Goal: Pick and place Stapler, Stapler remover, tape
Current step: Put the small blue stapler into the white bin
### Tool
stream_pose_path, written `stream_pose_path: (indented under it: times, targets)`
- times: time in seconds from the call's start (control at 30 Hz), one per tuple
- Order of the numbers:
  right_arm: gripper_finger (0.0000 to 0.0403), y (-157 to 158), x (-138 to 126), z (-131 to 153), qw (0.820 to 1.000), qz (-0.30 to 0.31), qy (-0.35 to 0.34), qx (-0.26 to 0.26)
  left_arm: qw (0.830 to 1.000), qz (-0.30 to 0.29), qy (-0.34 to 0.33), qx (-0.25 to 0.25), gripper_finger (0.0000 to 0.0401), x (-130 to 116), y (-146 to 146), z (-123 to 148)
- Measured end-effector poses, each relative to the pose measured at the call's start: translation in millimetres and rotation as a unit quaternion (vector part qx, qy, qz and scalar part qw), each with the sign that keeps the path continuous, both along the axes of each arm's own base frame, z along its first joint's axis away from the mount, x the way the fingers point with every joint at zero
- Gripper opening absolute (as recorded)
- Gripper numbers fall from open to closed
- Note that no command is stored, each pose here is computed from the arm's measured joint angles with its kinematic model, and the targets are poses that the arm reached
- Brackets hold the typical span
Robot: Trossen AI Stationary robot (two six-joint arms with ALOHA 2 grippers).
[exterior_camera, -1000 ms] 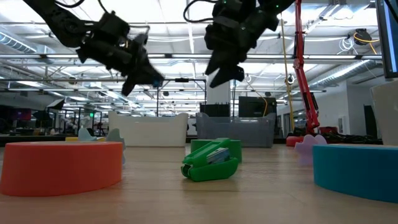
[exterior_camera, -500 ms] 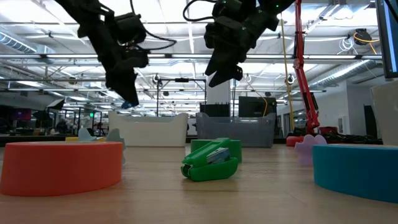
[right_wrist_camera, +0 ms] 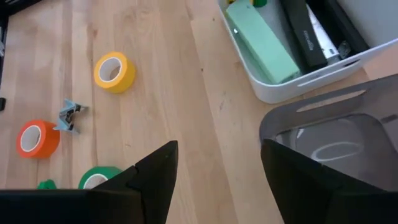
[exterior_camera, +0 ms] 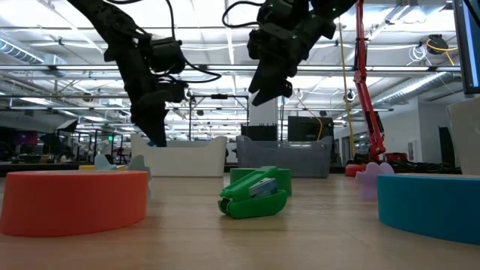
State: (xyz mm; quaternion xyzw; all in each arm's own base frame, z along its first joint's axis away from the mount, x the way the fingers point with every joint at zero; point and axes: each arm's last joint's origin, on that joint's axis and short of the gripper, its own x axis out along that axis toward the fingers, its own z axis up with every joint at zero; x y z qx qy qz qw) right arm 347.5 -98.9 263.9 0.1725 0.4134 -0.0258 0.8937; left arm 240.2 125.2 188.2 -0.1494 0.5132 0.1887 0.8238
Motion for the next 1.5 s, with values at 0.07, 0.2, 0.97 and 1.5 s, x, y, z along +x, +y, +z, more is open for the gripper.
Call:
stream_pose_path:
  times: [0.07, 0.2, 0.97, 1.5]
  targets:
    - [0.0222, -3, -1, 0, 1.000, -0.003, 0.000, -0.002, 1.000, 0.002, -0.001, -0.002, 0.0077, -1, 1, 0]
    - [0.0220, -13, -5, 2, 1.000, -0.008, -0.003, -0.011, 1.000, 0.010, -0.002, -0.005, 0.0077, -2, 4, 0]
    - [0.0220, 11, -139, -21, 0.947, -0.139, -0.291, 0.009, 0.997, 0.079, -0.016, -0.017, 0.0077, -7, 20, -2]
    - [0.0220, 39, -198, -64, 0.868, -0.157, -0.464, 0.083, 0.994, 0.096, -0.019, -0.047, 0.0129, 0, 20, -13]
